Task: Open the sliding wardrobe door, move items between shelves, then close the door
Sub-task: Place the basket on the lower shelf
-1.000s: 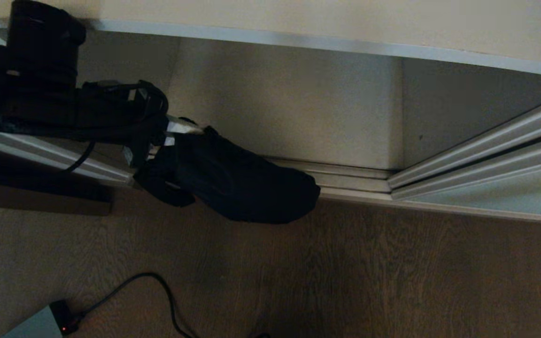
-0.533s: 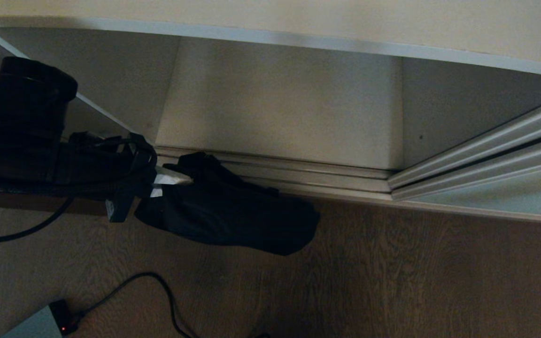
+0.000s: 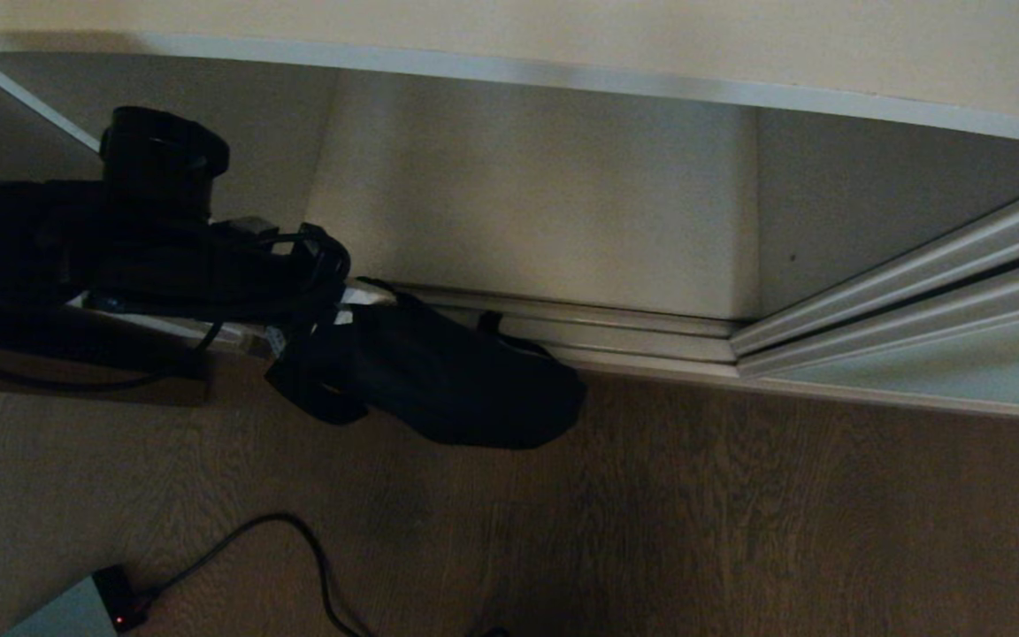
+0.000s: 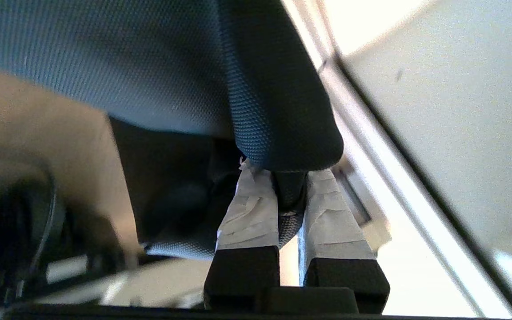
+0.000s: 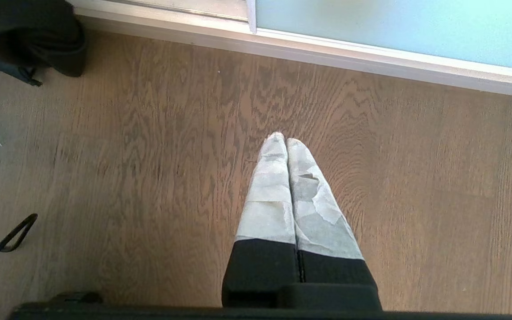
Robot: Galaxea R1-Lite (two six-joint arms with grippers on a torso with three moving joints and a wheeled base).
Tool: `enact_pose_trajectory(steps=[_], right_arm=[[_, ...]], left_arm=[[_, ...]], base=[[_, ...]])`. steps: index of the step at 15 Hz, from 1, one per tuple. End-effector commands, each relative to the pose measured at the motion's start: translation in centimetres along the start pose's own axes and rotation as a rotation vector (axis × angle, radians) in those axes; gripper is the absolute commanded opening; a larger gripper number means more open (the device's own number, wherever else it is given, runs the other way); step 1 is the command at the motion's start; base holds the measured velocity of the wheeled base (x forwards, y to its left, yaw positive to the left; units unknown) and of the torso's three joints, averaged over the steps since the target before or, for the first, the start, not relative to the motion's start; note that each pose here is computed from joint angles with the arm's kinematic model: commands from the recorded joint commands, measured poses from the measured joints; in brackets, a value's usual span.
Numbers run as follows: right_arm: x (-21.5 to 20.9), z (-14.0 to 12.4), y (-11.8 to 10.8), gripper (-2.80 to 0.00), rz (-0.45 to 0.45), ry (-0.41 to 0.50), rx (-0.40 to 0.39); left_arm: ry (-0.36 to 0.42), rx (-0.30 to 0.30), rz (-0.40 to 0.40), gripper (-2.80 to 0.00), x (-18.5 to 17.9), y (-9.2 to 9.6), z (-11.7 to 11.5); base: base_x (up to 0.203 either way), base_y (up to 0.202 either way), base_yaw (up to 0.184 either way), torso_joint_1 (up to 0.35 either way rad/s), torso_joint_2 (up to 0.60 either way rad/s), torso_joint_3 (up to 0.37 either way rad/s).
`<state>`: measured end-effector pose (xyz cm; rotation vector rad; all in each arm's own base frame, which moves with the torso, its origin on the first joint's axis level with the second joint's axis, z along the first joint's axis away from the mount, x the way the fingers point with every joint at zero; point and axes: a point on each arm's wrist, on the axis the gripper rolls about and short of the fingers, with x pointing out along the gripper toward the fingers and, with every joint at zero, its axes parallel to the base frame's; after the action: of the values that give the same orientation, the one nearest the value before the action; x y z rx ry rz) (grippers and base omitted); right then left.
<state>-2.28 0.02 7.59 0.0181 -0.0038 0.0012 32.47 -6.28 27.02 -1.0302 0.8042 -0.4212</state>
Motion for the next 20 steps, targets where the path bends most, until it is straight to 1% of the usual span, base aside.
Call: enact_pose_trajectory(steps=[1,4,6,8,10,11,12,13,14,16,17,18,20], right_arm=[[0.0,0.0,0.0,-2.80,0.000,-0.001,0.000],[0.0,0.0,0.0,-2.80,0.000,-0.001,0.000],[0.0,0.0,0.0,-2.80,0.000,-0.001,0.000],[0.0,0.0,0.0,-2.80,0.000,-0.001,0.000],[0.0,0.0,0.0,-2.80,0.000,-0.001,0.000],[0.0,0.0,0.0,-2.80,0.000,-0.002,0.000],[0.0,0.0,0.0,-2.80,0.000,-0.002,0.000],[0.0,0.0,0.0,-2.80,0.000,-0.002,0.000],[0.0,0.0,0.0,-2.80,0.000,-0.002,0.000],[0.0,0.0,0.0,-2.80,0.000,-0.001,0.000],[0.0,0.0,0.0,-2.80,0.000,-0.002,0.000],[0.0,0.0,0.0,-2.80,0.000,-0.002,0.000],[0.0,0.0,0.0,-2.80,0.000,-0.001,0.000]], left_arm=[[-0.010,-0.009,0.008,-2.80,3.3,0.6,2.5],[-0.069,0.040,-0.056,-2.80,3.8,-1.2,4.8],[-0.107,0.070,-0.090,-2.80,4.5,-2.0,6.2],[-0.179,0.096,-0.104,-2.80,5.6,-2.0,7.5],[-0.236,0.139,-0.156,-2.80,6.9,-1.7,8.5],[-0.277,0.150,-0.162,-2.80,7.2,-1.6,8.8],[-0.341,0.170,-0.180,-2.80,7.3,-1.8,9.2],[-0.390,0.193,-0.209,-2.80,7.3,-2.1,9.5],[-0.435,0.231,-0.254,-2.80,7.0,-2.6,9.8],[-0.510,0.345,-0.311,-2.80,6.9,-2.8,10.5],[-0.541,0.395,-0.330,-2.80,7.2,-2.8,10.8],[-0.581,0.430,-0.348,-2.80,7.5,-2.6,11.1],[-0.698,0.523,-0.377,-2.80,8.8,-1.7,11.7]], base=[[0.000,0.000,0.000,0.000,0.00,0.000],[0.000,0.000,0.000,0.000,0.00,0.000],[0.000,0.000,0.000,0.000,0.00,0.000],[0.000,0.000,0.000,0.000,0.00,0.000],[0.000,0.000,0.000,0.000,0.00,0.000],[0.000,0.000,0.000,0.000,0.00,0.000],[0.000,0.000,0.000,0.000,0.00,0.000],[0.000,0.000,0.000,0.000,0.00,0.000],[0.000,0.000,0.000,0.000,0.00,0.000],[0.000,0.000,0.000,0.000,0.00,0.000],[0.000,0.000,0.000,0.000,0.00,0.000],[0.000,0.000,0.000,0.000,0.00,0.000],[0.000,0.000,0.000,0.000,0.00,0.000]])
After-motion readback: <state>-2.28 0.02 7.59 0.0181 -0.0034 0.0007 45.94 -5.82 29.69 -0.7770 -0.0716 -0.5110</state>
